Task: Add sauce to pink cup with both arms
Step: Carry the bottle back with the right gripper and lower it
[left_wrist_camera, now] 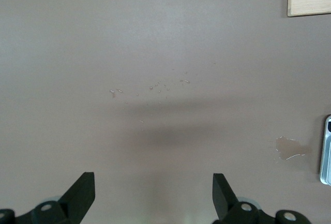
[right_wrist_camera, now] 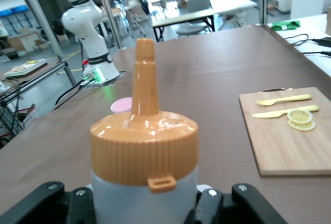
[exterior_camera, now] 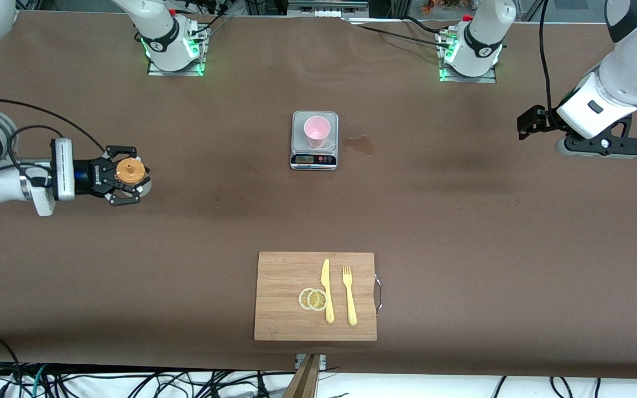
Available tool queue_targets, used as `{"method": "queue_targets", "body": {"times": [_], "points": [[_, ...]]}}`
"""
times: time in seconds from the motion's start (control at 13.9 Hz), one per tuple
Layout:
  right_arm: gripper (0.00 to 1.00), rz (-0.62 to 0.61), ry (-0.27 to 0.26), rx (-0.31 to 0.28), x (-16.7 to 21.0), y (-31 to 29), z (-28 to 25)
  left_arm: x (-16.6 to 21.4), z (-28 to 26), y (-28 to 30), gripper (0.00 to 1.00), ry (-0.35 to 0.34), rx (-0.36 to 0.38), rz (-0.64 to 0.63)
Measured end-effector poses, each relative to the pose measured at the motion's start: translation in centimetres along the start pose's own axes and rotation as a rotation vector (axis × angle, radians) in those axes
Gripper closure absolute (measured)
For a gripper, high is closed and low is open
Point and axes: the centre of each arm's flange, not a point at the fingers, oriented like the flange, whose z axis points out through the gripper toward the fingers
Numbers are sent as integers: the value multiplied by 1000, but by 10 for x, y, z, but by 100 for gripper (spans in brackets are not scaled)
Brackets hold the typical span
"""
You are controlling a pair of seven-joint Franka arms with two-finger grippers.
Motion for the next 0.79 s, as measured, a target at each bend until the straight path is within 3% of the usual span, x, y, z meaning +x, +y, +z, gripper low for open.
{"method": "queue_targets", "body": {"times": [0.14, 0.5, 0.79], "points": [[80, -54, 41, 21, -43, 4, -2, 0, 0, 0, 0, 0, 0, 0], [80, -162, 110, 64, -103, 4, 14, 0, 0, 0, 0, 0, -2, 0], [80, -227, 187, 43, -145, 9, 42, 0, 0, 0, 0, 0, -3, 0]]}}
